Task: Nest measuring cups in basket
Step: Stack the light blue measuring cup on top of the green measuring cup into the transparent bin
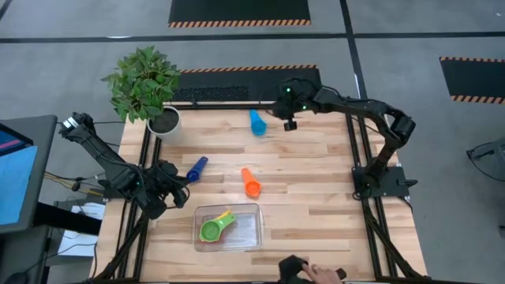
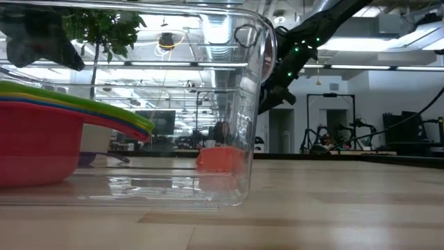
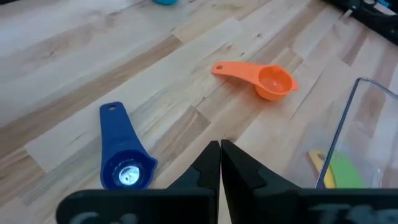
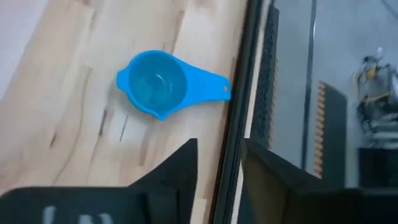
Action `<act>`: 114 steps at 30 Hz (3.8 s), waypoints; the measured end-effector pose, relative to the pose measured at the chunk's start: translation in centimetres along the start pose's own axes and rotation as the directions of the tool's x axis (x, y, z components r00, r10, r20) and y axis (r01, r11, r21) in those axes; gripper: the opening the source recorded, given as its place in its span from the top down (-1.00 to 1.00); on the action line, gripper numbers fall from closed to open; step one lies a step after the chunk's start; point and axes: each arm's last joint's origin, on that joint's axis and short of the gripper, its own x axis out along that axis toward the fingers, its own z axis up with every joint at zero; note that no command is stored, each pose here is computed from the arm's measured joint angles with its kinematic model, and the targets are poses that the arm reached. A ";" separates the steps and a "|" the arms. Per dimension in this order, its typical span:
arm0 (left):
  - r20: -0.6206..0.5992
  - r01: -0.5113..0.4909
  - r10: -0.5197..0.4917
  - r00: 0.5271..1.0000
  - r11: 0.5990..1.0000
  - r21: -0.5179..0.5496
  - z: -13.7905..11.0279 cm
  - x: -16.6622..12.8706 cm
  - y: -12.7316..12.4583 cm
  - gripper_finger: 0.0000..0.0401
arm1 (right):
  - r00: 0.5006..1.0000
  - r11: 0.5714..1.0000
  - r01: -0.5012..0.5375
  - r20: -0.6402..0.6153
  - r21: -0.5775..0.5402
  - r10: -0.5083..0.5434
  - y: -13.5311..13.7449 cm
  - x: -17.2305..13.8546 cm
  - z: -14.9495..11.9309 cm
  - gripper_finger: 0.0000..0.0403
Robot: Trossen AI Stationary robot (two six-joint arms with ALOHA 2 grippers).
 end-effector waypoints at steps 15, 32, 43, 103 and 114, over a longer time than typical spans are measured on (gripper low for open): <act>0.017 -0.063 0.063 0.998 0.997 -0.038 0.9 0.9 0.4 1.00 | 0.964 0.977 -0.016 -0.264 -0.211 -0.041 2.7 6.4 -1.1 -0.05; -0.029 -0.063 0.061 0.998 0.997 -0.046 0.9 1.0 0.4 1.00 | 0.969 0.912 -0.207 -0.202 -0.355 0.141 4.5 6.1 2.3 0.16; -0.028 -0.062 0.061 0.998 0.998 -0.022 0.9 1.0 0.4 1.00 | 0.961 0.889 -0.235 -0.234 -0.394 0.151 5.1 8.3 1.5 0.17; -0.048 -0.042 0.038 0.998 0.997 -0.070 0.9 1.1 0.2 1.00 | 0.966 0.892 -0.075 -0.256 -0.446 -0.046 4.2 10.9 4.5 0.20; -0.036 -0.043 0.039 0.999 0.995 -0.094 0.9 1.1 0.2 1.00 | 0.952 0.986 0.162 -0.270 0.040 -0.146 1.4 3.4 6.0 0.20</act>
